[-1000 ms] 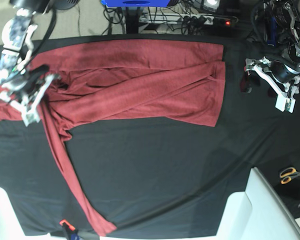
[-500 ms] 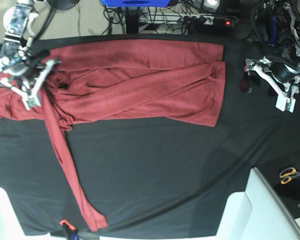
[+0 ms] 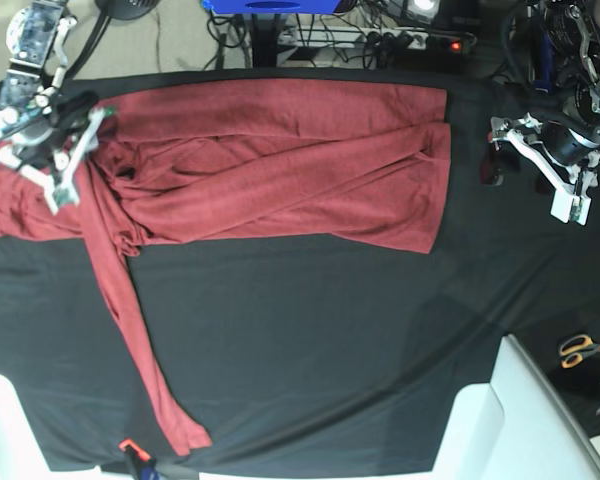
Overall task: Fold the T-shirt properly
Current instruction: 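Grasp the long sleeve near the right gripper and lift it, then fold the held sleeve with the right gripper across the shirt body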
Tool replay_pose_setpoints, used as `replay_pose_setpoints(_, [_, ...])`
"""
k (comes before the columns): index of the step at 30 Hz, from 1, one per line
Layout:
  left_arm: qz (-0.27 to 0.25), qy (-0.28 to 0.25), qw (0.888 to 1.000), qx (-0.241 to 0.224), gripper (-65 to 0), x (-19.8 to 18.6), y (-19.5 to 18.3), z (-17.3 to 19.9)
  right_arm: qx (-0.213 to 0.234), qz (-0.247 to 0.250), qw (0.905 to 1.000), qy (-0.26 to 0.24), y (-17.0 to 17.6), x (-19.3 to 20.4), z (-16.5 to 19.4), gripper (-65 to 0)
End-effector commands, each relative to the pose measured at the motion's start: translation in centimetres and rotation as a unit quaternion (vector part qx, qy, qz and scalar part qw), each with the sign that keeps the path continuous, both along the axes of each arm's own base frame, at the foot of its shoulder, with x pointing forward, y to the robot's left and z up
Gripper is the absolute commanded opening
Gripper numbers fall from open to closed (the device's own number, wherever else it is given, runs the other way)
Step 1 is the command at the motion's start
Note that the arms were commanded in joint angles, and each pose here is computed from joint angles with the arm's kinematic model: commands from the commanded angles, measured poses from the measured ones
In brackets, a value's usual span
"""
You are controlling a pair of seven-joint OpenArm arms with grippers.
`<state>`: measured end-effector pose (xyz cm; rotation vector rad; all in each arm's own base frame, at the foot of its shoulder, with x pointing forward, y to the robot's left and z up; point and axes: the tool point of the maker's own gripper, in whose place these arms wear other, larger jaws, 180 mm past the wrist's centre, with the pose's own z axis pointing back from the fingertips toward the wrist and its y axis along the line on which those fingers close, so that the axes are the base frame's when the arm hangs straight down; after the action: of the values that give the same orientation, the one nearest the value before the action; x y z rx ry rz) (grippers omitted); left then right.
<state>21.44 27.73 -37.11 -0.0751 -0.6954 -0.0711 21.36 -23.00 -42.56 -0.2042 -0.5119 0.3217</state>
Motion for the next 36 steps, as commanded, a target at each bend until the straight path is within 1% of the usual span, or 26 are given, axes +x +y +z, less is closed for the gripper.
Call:
replay_pose_setpoints(1, [-0.006, -0.019, 1.000, 0.004, -9.2, 0.6, 0.3, 1.0, -0.007, 0.004, 0.9992, -0.038, -0.1, 1.6, 2.0, -33.3])
replay_pose_setpoints(4, [-0.005, -0.020, 1.000, 0.003, -9.2, 0.6, 0.2, 1.0, -0.021, 0.006, 0.9962, -0.085, -0.4, 5.0, 5.1, -33.2])
replay_pose_setpoints(6, [-0.004, -0.017, 1.000, 0.002, -9.2, 0.5, 0.3, 0.8, -0.020, -0.001, 0.9964, -0.082, -1.1, 7.5, 5.3, -33.0])
replay_pose_setpoints(7, [-0.002, -0.014, 1.000, 0.000, -9.2, 0.4, 0.3, 0.6, -0.018, -0.004, 0.9971, -0.073, -1.6, 8.8, 5.0, -33.0])
replay_pose_setpoints(10, [0.001, -0.009, 1.000, -0.004, -9.2, 0.3, 0.4, 0.2, 0.014, 0.010, 0.9990, -0.041, -1.7, 12.6, 3.1, -33.5])
replay_pose_setpoints(12, [0.001, -0.007, 1.000, -0.004, -9.2, 0.1, 0.4, 0.1, 0.039, 0.008, 0.9990, -0.021, -1.9, 14.9, 1.9, -33.6])
replay_pose_setpoints(13, [0.002, -0.005, 1.000, -0.003, -9.2, 0.0, 0.5, 0.0, 0.057, 0.009, 0.9982, -0.017, -1.7, 15.9, 1.3, -33.6])
replay_pose_setpoints(16, [0.008, -0.007, 1.000, 0.002, -9.2, -0.2, 1.1, 0.2, 0.106, 0.016, 0.9940, -0.025, -0.8, 18.8, 0.3, -33.6])
replay_pose_setpoints(18, [0.030, -0.014, 0.999, 0.007, -9.2, -0.5, 2.4, 0.7, 0.139, 0.016, 0.9900, -0.019, -0.2, 19.8, -0.7, -33.6])
replay_pose_setpoints(20, [0.034, -0.018, 0.999, 0.016, -9.2, -0.9, 3.5, 1.2, 0.169, 0.013, 0.9853, -0.016, 0.3, 20.6, -1.4, -33.6])
replay_pose_setpoints(22, [0.024, -0.018, 0.999, 0.025, -9.2, -1.8, 4.1, 1.4, 0.181, -0.027, 0.9828, -0.023, -0.7, 21.2, -2.4, -33.2])
replay_pose_setpoints(24, [0.016, -0.018, 0.999, 0.031, -9.2, -2.7, 4.5, 1.5, 0.197, -0.046, 0.9787, -0.031, -0.4, 21.4, -3.2, -33.0])
replay_pose_setpoints(27, [0.039, -0.010, 0.999, 0.024, -9.2, -3.5, 5.3, 0.9, 0.219, -0.049, 0.9742, -0.025, 0.7, 21.3, -4.1, -33.2])
replay_pose_setpoints(31, [0.057, 0.009, 0.998, 0.006, -9.2, -4.5, 5.8, -0.7, 0.228, -0.046, 0.9724, -0.017, 1.8, 20.9, -4.6, -33.9])
replay_pose_setpoints(32, [0.058, 0.011, 0.998, 0.005, -9.2, -4.6, 5.8, -0.8, 0.232, -0.044, 0.9716, -0.017, 2.3, 21.0, -4.7, -35.1])
replay_pose_setpoints(33, [0.058, 0.011, 0.998, 0.005, -9.2, -4.6, 5.8, -0.9, 0.232, -0.043, 0.9716, -0.017, 2.5, 21.1, -4.6, -38.7])
replay_pose_setpoints(34, [0.058, 0.012, 0.998, 0.004, -9.2, -4.6, 5.8, -0.9, 0.232, -0.043, 0.9716, -0.015, 2.5, 21.0, -4.7, -44.7])
replay_pose_setpoints(36, [0.058, 0.010, 0.998, 0.005, -9.4, -4.6, 5.8, -0.8, 0.232, -0.043, 0.9715, -0.016, 2.5, 21.0, -4.6, -63.8])
